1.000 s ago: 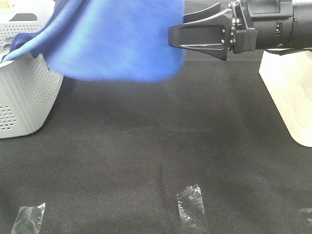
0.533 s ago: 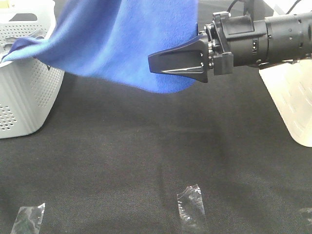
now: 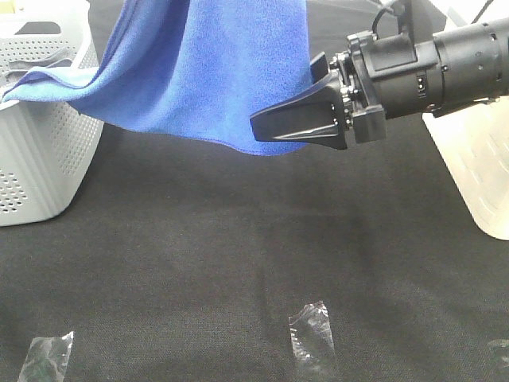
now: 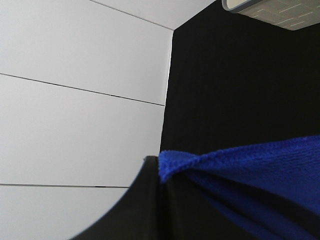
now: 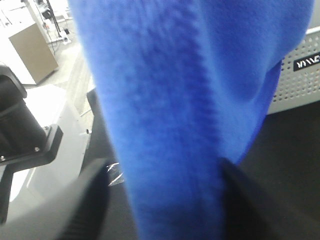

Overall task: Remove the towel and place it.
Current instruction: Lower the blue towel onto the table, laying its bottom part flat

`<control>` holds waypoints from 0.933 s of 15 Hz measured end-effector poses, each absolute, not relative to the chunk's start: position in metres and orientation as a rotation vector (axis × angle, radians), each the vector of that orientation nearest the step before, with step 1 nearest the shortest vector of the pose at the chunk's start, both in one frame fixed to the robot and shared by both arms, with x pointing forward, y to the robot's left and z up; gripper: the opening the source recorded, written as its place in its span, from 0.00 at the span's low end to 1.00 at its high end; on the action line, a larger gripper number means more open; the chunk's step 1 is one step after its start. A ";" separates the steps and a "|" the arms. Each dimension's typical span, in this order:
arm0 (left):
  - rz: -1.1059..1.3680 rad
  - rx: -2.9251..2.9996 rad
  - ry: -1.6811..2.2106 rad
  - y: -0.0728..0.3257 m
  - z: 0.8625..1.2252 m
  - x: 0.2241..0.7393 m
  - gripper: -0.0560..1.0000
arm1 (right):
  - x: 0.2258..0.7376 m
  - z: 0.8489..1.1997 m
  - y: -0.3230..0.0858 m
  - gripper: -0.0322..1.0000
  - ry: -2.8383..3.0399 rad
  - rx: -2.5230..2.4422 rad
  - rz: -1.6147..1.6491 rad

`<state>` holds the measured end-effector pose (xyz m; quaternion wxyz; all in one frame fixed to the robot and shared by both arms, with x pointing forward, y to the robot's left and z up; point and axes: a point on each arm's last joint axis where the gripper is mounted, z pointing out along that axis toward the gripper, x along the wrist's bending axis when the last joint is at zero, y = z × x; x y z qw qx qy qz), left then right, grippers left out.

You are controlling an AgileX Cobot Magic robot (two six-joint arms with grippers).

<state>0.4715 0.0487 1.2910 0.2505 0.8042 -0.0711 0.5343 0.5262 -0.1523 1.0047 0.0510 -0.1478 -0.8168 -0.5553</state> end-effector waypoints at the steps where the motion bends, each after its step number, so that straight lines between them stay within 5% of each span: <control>1: 1.454 2.189 -0.194 0.049 1.291 0.472 0.05 | 0.528 1.004 -0.153 0.47 -2.503 -0.473 -1.682; 5: 1.459 2.192 -0.189 0.049 1.291 0.472 0.05 | 0.530 1.002 -0.154 0.06 -2.512 -0.547 -1.661; 14: 1.239 2.204 0.197 0.053 1.283 0.471 0.05 | 0.530 1.025 -0.162 0.06 -2.391 -1.025 -1.483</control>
